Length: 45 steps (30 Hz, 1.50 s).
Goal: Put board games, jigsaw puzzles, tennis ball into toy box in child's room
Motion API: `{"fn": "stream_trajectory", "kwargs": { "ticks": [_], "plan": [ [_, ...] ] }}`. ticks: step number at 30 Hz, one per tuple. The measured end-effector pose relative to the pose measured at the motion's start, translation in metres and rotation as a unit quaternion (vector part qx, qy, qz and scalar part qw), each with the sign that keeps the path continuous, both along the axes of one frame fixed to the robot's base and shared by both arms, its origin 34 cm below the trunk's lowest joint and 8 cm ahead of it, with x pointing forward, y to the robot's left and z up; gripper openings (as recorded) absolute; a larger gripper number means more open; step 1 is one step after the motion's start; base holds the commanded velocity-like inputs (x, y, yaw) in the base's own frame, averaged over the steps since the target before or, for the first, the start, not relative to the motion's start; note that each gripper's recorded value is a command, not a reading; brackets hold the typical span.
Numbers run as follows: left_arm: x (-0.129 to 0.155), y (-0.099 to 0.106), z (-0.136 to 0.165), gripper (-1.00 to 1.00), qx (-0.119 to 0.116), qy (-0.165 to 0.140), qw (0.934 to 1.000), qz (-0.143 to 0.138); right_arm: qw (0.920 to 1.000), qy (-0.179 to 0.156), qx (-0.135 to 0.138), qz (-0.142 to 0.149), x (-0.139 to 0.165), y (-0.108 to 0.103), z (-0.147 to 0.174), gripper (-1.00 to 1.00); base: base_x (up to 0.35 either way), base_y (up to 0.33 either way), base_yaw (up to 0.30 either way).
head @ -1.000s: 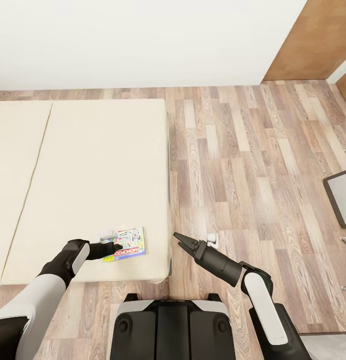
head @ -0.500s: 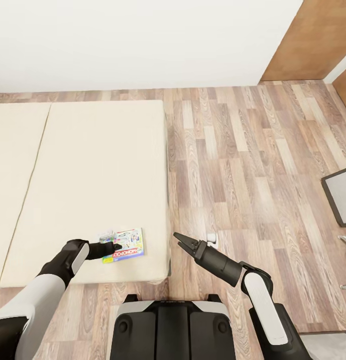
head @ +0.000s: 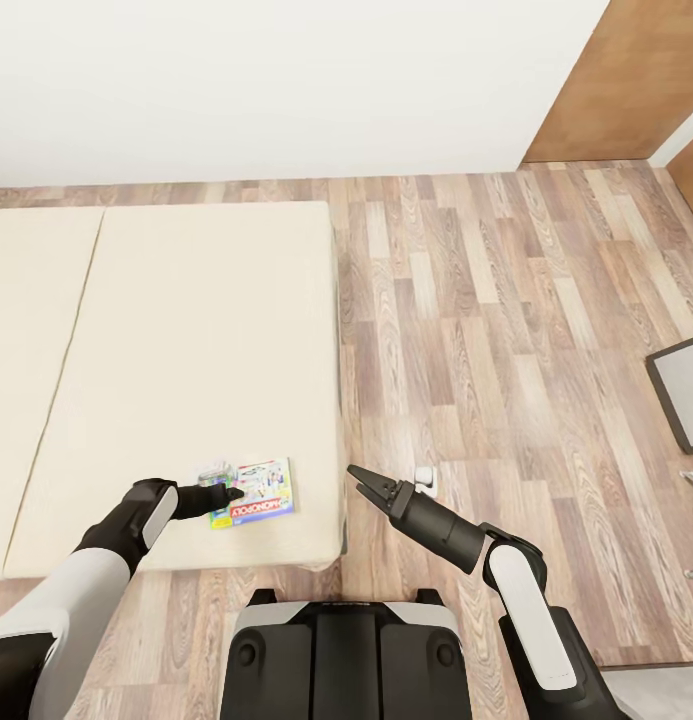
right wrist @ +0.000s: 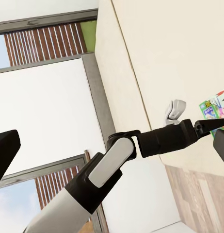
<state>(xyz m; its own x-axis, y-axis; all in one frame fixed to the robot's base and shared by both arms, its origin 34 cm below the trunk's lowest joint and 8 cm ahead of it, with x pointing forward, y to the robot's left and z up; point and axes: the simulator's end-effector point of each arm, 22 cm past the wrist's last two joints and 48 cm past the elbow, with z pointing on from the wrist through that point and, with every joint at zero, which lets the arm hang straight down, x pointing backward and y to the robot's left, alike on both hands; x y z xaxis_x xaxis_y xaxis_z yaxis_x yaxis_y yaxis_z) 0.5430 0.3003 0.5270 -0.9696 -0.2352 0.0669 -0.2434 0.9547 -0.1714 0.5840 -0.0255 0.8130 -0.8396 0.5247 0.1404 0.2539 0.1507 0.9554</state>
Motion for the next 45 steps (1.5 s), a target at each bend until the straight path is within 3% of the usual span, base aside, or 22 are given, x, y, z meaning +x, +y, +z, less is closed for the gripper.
{"fn": "stream_trajectory", "kwargs": {
  "ticks": [45],
  "plan": [
    [0.0004,-0.0034,-0.0003,1.0,-0.002,-0.001,1.0,0.0,1.0,0.0,0.0,0.0,0.0001,0.0,0.0001,1.0,0.054,0.001,0.0]
  ]
}}
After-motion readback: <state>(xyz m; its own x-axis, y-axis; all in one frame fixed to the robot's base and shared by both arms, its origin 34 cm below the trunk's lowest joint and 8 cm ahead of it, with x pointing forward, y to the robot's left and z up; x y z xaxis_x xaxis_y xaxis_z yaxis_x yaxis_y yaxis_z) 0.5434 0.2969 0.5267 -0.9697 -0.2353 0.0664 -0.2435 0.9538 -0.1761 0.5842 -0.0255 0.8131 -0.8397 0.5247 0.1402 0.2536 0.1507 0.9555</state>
